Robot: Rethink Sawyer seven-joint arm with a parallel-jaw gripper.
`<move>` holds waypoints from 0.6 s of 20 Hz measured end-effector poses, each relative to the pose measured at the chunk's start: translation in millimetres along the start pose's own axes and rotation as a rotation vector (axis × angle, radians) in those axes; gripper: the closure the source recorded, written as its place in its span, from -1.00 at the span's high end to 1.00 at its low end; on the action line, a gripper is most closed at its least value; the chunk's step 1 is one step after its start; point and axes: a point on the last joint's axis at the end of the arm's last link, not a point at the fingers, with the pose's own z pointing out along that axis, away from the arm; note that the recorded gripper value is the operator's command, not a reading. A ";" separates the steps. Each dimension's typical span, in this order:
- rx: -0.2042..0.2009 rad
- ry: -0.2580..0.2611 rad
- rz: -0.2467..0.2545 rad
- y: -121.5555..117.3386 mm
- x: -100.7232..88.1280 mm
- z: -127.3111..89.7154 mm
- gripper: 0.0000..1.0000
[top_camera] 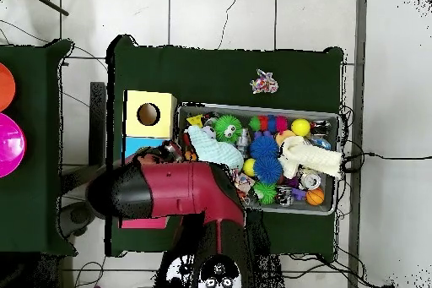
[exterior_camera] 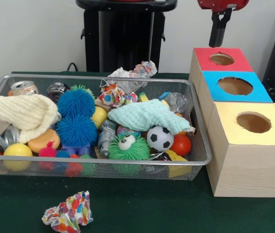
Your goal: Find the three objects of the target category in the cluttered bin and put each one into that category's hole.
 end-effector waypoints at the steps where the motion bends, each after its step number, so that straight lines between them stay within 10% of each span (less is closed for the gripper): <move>1: 0.000 0.000 0.005 -2.0 0.7 0.1 -1.00; 12: 0.006 0.011 0.114 -59.4 31.3 4.9 -1.00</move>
